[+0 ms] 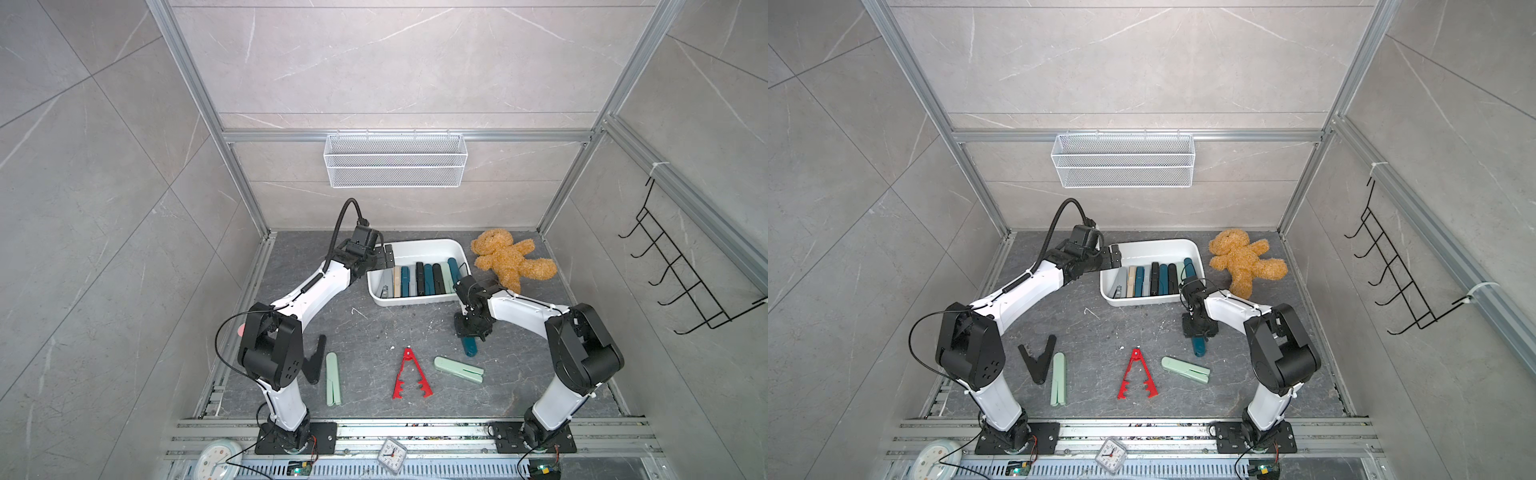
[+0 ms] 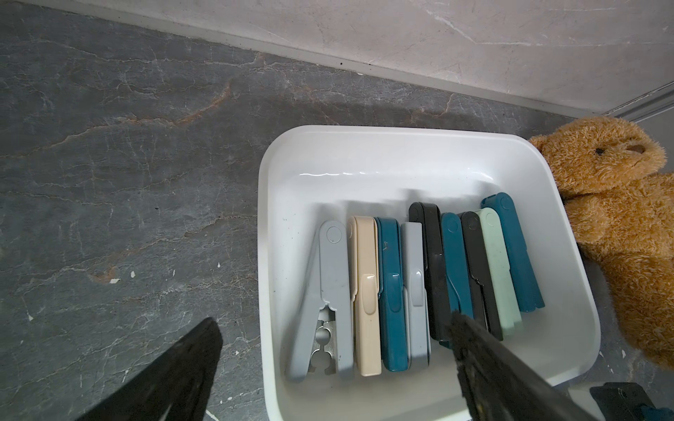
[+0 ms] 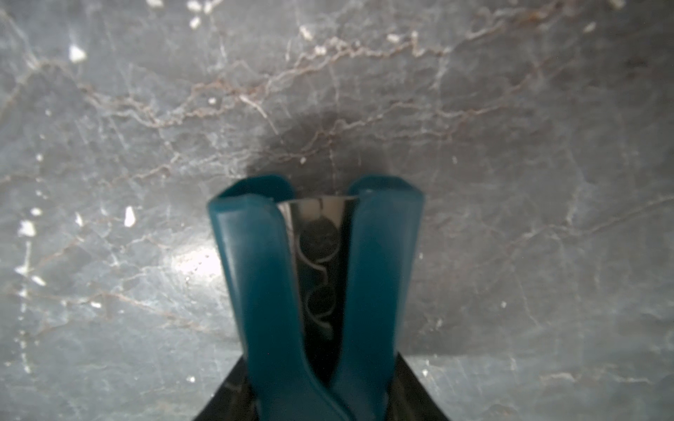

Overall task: Put the pruning pliers into the storage box
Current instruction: Pick up the pruning pliers from the center of the board, then place the pruning pliers in the storage box.

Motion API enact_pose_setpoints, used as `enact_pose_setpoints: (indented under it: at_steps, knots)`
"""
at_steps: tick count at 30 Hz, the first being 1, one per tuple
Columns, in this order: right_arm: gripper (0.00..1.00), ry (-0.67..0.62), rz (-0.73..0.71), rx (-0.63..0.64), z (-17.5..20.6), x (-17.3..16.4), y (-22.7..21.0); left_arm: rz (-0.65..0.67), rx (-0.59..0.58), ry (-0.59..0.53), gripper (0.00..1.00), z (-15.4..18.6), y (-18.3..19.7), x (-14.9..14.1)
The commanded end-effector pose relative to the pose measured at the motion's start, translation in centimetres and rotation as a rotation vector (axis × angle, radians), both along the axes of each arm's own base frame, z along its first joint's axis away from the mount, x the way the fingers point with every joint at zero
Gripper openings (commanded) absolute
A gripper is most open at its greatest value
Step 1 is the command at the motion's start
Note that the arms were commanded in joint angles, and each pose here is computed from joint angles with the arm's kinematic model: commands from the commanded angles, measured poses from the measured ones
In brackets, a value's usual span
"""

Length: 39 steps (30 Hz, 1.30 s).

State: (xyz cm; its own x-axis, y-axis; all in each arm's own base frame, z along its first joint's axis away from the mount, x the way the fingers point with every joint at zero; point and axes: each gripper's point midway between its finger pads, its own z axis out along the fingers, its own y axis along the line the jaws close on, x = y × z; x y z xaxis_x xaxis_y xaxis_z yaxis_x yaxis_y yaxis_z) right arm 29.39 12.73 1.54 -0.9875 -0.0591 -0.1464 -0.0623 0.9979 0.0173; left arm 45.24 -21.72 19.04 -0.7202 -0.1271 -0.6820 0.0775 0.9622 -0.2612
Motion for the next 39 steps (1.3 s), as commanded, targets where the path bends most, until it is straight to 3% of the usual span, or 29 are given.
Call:
enact_pose_setpoints:
  at_steps: [1,4,8,39]
  knots:
    - [0.33,-0.023,-0.018,-0.007,0.6,0.6,0.0,0.004,0.011,-0.053,1.0,2.1,0.7,-0.2]
    - [0.24,-0.033,-0.022,-0.019,1.1,0.4,-0.4,0.005,0.01,-0.054,1.0,2.1,0.7,-0.2]
    - [0.2,-0.063,-0.028,-0.008,2.4,0.5,-0.6,0.014,0.019,-0.049,1.0,1.8,0.9,-0.1]
    - [0.21,-0.31,0.022,0.224,12.8,4.9,2.4,0.1,0.029,0.013,1.0,-0.6,3.6,-0.4]
